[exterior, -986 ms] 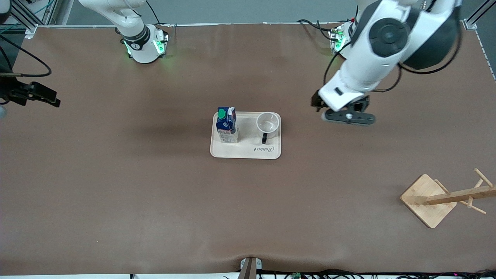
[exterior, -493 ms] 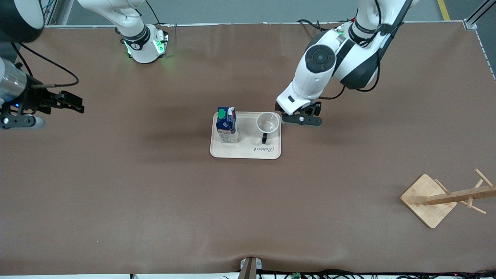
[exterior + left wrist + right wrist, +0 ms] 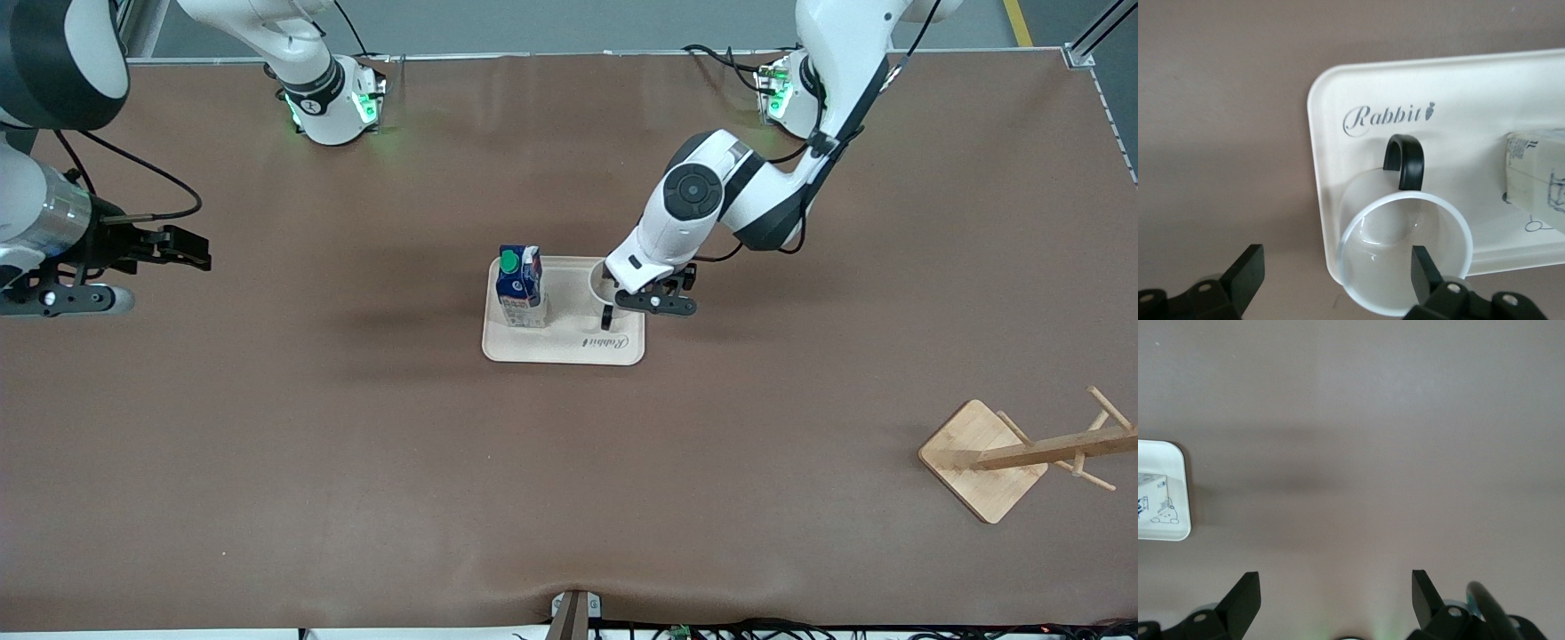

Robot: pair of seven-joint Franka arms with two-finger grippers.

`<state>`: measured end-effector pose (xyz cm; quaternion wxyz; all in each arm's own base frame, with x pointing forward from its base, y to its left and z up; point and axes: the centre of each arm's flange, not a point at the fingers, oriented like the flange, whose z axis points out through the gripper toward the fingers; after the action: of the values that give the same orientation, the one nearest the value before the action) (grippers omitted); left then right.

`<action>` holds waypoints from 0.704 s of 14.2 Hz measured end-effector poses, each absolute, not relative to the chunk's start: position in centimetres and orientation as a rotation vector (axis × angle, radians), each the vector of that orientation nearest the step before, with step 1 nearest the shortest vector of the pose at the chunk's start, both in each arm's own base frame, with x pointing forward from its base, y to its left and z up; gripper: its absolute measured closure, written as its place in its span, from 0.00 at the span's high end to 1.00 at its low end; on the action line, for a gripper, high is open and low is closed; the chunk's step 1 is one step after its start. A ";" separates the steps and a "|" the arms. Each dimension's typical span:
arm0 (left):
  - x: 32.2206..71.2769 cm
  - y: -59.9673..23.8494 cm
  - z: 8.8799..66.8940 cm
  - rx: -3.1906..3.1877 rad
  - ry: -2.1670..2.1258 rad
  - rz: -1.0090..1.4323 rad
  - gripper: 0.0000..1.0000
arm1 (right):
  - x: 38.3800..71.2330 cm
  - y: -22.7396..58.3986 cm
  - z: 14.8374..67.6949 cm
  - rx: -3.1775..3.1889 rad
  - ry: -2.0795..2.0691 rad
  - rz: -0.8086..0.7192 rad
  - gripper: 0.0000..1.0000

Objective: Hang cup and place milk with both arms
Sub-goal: 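Grasp the mug rim with the left gripper while the right gripper approaches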

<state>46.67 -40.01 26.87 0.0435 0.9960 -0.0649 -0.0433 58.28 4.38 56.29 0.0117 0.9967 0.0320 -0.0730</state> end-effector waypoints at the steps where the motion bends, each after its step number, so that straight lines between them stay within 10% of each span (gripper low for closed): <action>1: 46.4 -40.2 26.4 3.047 -0.205 -0.144 0.93 | 58.8 5.4 55.8 3.108 0.126 -0.196 1.00; 6: 45.3 -40.9 24.0 3.076 -0.281 -0.161 0.68 | 60.4 9.4 52.7 3.130 0.208 -0.189 1.00; 10: 45.2 -41.1 22.5 3.075 -0.247 -0.160 0.27 | 60.3 11.2 52.9 3.153 0.217 -0.176 1.00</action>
<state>45.24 -41.07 22.47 0.0264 0.9951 -0.0798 -0.0518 60.34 11.16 52.85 -0.0120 0.9960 0.0687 -0.0557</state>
